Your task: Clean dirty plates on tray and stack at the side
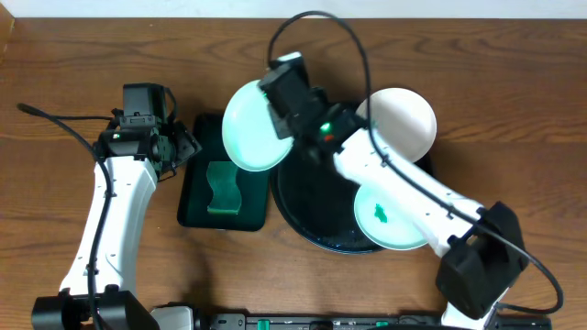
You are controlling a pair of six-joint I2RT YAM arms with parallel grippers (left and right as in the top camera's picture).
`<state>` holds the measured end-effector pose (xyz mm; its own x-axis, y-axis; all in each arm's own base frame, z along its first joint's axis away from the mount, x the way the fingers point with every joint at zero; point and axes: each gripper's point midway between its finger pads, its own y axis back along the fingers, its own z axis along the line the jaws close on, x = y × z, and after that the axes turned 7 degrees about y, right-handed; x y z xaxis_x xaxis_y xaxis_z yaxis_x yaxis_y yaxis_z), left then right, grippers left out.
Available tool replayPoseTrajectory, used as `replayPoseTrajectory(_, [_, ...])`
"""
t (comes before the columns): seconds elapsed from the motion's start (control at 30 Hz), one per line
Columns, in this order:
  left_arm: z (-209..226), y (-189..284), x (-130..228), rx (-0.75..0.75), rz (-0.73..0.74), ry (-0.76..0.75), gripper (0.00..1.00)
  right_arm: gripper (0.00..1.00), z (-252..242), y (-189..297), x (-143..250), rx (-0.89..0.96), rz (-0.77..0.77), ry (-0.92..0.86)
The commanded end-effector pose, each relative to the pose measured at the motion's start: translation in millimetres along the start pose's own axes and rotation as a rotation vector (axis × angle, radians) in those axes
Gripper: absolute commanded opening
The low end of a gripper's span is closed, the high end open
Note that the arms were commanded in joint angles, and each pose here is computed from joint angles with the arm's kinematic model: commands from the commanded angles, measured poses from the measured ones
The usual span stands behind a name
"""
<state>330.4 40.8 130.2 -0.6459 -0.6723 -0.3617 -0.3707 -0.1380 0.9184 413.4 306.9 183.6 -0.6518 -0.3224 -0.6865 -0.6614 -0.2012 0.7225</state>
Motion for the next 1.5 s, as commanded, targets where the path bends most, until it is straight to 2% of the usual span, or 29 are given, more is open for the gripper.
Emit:
replayPoseTrajectory(0.0, [-0.2, 2.6, -5.7, -0.004, -0.017, 0.005, 0.80, 0.01, -7.6, 13.4, -14.4, -0.143, 0.001, -0.111])
replayPoseTrajectory(0.2, [-0.2, 2.6, -5.7, -0.004, -0.017, 0.005, 0.80, 0.01, -62.5, 19.4, -12.0, -0.145, 0.046, -0.209])
replayPoseTrajectory(0.53, [-0.2, 2.6, -5.7, -0.004, -0.017, 0.005, 0.80, 0.01, -174.0, 47.4, 6.2, 0.014, 0.093, -0.382])
replayPoseTrajectory(0.97, [-0.2, 2.6, -5.7, -0.004, -0.017, 0.005, 0.80, 0.01, -325.8, 88.7, 75.0, 0.259, 0.188, -0.678])
replayPoseTrajectory(1.23, [-0.2, 2.6, -5.7, -0.004, -0.017, 0.005, 0.80, 0.01, -384.0, 114.5, 118.4, 0.366, 0.230, -0.825])
replayPoseTrajectory(1.47, [-0.2, 2.6, -5.7, -0.004, -0.017, 0.005, 0.80, 0.01, -414.3, 134.2, 151.2, 0.447, 0.271, -0.911])
